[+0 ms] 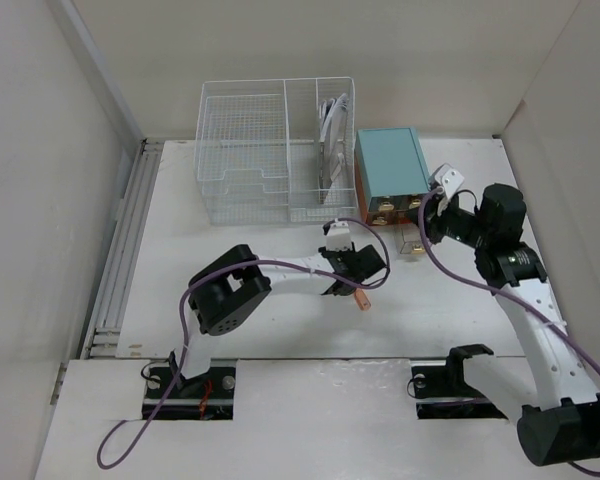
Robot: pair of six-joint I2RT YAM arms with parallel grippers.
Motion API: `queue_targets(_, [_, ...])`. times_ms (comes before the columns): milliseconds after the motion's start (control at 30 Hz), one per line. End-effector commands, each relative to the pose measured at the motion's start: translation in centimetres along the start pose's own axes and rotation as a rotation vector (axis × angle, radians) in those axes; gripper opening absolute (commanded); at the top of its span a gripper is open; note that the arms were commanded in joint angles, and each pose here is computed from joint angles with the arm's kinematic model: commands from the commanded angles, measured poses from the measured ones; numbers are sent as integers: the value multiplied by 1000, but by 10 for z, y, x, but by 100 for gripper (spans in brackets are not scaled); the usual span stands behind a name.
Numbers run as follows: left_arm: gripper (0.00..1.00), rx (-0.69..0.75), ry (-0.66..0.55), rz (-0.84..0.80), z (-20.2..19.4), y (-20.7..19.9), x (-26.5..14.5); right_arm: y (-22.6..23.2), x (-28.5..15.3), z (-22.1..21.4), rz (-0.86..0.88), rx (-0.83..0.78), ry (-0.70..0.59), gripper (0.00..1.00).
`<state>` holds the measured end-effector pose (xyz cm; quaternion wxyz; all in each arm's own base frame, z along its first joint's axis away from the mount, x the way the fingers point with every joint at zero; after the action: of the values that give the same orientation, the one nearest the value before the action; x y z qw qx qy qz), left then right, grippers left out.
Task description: Organize the desk
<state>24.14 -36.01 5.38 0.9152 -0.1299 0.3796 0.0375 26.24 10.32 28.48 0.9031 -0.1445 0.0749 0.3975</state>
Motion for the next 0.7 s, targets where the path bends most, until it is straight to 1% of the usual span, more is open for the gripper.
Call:
queue_targets(0, [34, 8, 12, 29, -3, 2, -1, -13, -6, 5, -73, -38, -4, 0])
queue_targets(33, [32, 8, 12, 30, -3, 2, -1, -17, -4, 5, -82, -29, 14, 0])
queue_targets(67, [27, 8, 20, 26, -4, 2, -1, -20, -6, 0, -90, -15, 47, 0])
queue_targets(133, [18, 13, 23, 33, -7, 3, 1, -25, -7, -1, -95, -21, 71, 0])
queue_targets(167, [13, 13, 23, 33, -7, 3, 1, -25, -4, -6, -72, -17, 96, 0])
queue_targets(200, [2, 12, 22, 32, -5, 5, -1, -21, -4, -12, -45, -3, 128, 0])
queue_targets(233, [0, -6, 8, 27, 2, 4, -7, -20, -3, -18, -32, 1, 152, 0])
queue_targets(267, [0, -2, -4, 36, 6, 9, -11, -21, -3, -20, -20, -31, 167, 0])
queue_targets(333, [0, -21, -19, 27, 13, 14, -20, -15, -5, -30, 19, -31, 205, 2])
queue_targets(367, [0, -52, -31, -8, 27, 12, -35, -14, -6, -35, 39, -83, 225, 22])
queue_targets(400, [0, -66, -46, -21, 34, 15, -43, -10, -5, -41, 67, -98, 253, 37])
queue_targets(433, [0, -78, -46, -22, 35, 23, -48, -1, -4, -48, 114, -100, 288, 45])
queue_targets(467, [0, -115, -61, -64, 52, 26, -69, 3, -4, -54, 145, -118, 309, 55])
queue_targets(500, [0, -124, -85, -80, 57, 30, -79, 5, -1, -59, 181, -150, 327, 59])
queue_targets(533, [0, -139, -82, -75, 57, 42, -84, 12, 0, -67, 212, -158, 370, 59])
queue_targets(567, [0, -178, -108, -130, 71, 44, -106, 16, 2, -71, 232, -166, 393, 61])
queue_targets(600, [0, -175, -106, -149, 70, 50, -116, 18, 6, -74, 244, -172, 413, 61])
queue_targets(633, [0, -198, -119, -151, 75, 58, -122, 23, 10, -85, 266, -166, 460, 61])
queue_targets(667, [0, -194, -121, -148, 71, 69, -126, 32, 15, -85, 300, -185, 466, 60])
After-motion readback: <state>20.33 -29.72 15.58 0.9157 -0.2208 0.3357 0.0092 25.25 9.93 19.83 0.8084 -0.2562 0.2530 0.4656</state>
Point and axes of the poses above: each gripper's point midway between its finger pads, its own x axis out along the fingers, its own y axis along the line the jaws close on, z = x × y, the point moved 4 cm from there along -x, back along the fingers, and after that the axes turned 4 degrees about -x, right-handed, at the moved point
